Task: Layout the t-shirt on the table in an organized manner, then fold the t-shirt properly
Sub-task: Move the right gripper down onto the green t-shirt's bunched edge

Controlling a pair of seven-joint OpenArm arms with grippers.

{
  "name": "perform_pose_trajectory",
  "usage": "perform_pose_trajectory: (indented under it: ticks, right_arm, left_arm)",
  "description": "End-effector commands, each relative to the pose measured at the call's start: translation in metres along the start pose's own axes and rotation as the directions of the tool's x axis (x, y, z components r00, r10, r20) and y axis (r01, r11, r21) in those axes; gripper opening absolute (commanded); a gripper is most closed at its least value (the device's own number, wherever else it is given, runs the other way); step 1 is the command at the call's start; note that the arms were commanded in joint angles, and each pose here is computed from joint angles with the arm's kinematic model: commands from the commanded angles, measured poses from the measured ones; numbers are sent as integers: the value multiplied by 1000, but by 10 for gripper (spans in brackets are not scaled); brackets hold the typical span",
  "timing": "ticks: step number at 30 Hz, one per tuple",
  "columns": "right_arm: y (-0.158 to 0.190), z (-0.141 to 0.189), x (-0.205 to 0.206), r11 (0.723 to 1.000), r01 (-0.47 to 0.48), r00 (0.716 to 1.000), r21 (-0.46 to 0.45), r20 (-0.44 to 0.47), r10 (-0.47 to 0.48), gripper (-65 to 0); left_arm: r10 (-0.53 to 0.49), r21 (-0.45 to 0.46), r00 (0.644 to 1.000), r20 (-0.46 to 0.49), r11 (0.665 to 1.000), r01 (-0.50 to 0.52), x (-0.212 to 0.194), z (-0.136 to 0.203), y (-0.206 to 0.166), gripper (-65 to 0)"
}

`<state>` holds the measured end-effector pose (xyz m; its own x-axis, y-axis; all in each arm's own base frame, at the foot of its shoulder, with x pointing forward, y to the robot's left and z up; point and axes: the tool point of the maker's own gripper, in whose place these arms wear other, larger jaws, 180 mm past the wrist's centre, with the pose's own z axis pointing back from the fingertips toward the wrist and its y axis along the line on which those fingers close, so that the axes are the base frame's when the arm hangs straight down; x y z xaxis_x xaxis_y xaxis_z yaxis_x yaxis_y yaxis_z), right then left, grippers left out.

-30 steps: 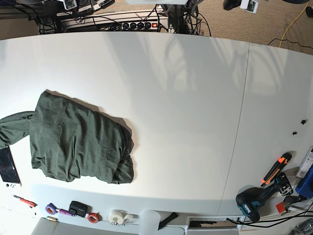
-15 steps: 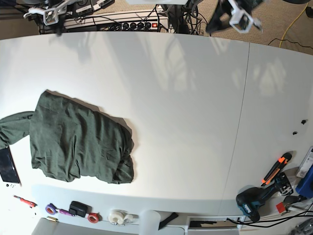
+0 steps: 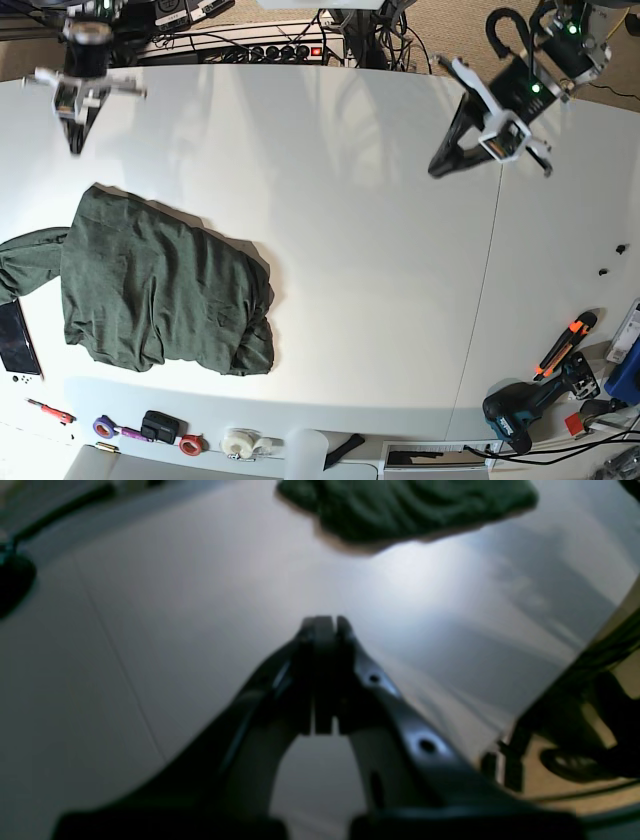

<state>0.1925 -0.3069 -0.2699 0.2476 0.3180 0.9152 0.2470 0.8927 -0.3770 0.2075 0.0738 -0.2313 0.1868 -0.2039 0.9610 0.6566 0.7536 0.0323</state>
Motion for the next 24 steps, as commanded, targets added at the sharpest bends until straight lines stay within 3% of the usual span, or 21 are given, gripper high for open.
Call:
perform_pose_trajectory:
  ticks: [1, 9, 14, 18, 19, 22, 24]
  right_arm:
    - [-5, -7, 16, 1000, -12, 998, -23, 55, 13, -650]
    - [-13, -57, 70, 985, -102, 977, -136, 173, 125, -650]
    - [-24, -80, 85, 961, -172, 968, -217, 144, 205, -650]
    - [-30, -101, 66, 948, -201, 970, -245, 81, 227, -650]
    - [-32, -109, 55, 949, -197, 975, -246, 56, 217, -620]
    - [-34, -135, 20, 958, -142, 990, -248, -12, 143, -426]
    - [-34, -157, -2, 965, -85, 996, -248, -59, 72, -337]
  left_arm:
    - [-8, 4, 998, 60, 1000, 8, 16, -2, 2, -650]
    - [55, 80, 989, 140, 995, -67, 17, -43, 37, -650]
    - [111, 2, 990, 87, 994, -112, -10, -92, 31, -650]
    - [72, -62, 996, 46, 996, -70, -19, -133, 18, -650]
    - [61, -77, 997, 46, 995, -58, -17, -142, 15, -650]
    - [34, -117, 997, 65, 993, -27, -4, -166, 7, -650]
    - [28, -135, 996, 86, 991, -17, 7, -178, 2, -650]
